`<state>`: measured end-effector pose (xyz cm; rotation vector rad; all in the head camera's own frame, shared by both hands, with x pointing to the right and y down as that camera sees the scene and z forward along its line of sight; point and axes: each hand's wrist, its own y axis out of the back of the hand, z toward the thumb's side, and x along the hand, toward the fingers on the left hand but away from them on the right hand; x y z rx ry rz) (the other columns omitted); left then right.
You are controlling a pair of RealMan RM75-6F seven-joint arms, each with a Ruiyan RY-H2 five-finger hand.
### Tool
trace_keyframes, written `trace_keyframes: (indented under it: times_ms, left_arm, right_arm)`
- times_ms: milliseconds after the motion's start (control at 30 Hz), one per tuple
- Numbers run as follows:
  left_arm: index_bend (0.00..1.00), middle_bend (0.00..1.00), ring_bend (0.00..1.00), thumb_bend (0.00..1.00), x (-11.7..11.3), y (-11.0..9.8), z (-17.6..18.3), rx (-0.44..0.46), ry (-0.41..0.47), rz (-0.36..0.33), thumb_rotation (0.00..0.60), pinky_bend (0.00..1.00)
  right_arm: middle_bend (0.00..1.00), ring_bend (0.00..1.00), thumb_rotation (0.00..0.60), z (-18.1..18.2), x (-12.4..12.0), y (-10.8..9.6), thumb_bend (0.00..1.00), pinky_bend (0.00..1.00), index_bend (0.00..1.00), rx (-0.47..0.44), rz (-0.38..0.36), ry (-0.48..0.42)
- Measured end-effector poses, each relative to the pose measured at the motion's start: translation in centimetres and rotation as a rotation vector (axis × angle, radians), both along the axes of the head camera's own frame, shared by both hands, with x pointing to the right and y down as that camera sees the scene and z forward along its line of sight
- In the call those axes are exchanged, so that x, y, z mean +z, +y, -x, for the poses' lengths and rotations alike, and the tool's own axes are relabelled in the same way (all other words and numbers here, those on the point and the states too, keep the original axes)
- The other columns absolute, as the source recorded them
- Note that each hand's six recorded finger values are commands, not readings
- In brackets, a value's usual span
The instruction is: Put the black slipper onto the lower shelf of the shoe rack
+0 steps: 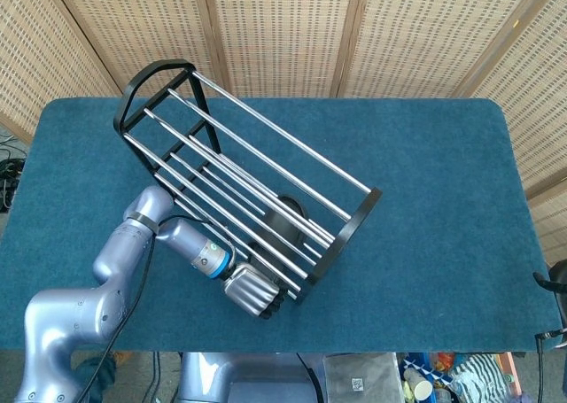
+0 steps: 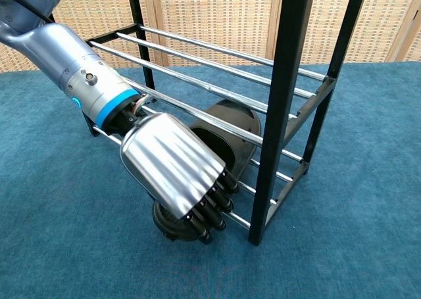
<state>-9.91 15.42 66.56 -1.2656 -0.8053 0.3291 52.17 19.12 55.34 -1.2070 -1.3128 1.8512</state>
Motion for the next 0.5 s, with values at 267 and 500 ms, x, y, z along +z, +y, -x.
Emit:
trace_keyframes:
  times_ms: [267, 500]
  left_arm:
    - [0.7, 0.58, 0.49, 0.19, -0.2, 0.6, -1.9, 0.056, 0.02, -0.017, 0.6, 0.46]
    - [0.49, 0.25, 0.21, 0.19, -0.3, 0.4, -3.2, 0.082, 0.026, -0.048, 0.6, 0.28]
  right_arm:
    - [0.0, 0.0, 0.6, -0.3, -0.4, -0.1, 0.0, 0.0, 0.0, 0.01, -0.016, 0.001]
    - [0.0, 0.0, 0.6, -0.8, -0.7, -0.1, 0.0, 0.0, 0.0, 0.025, -0.022, 0.0]
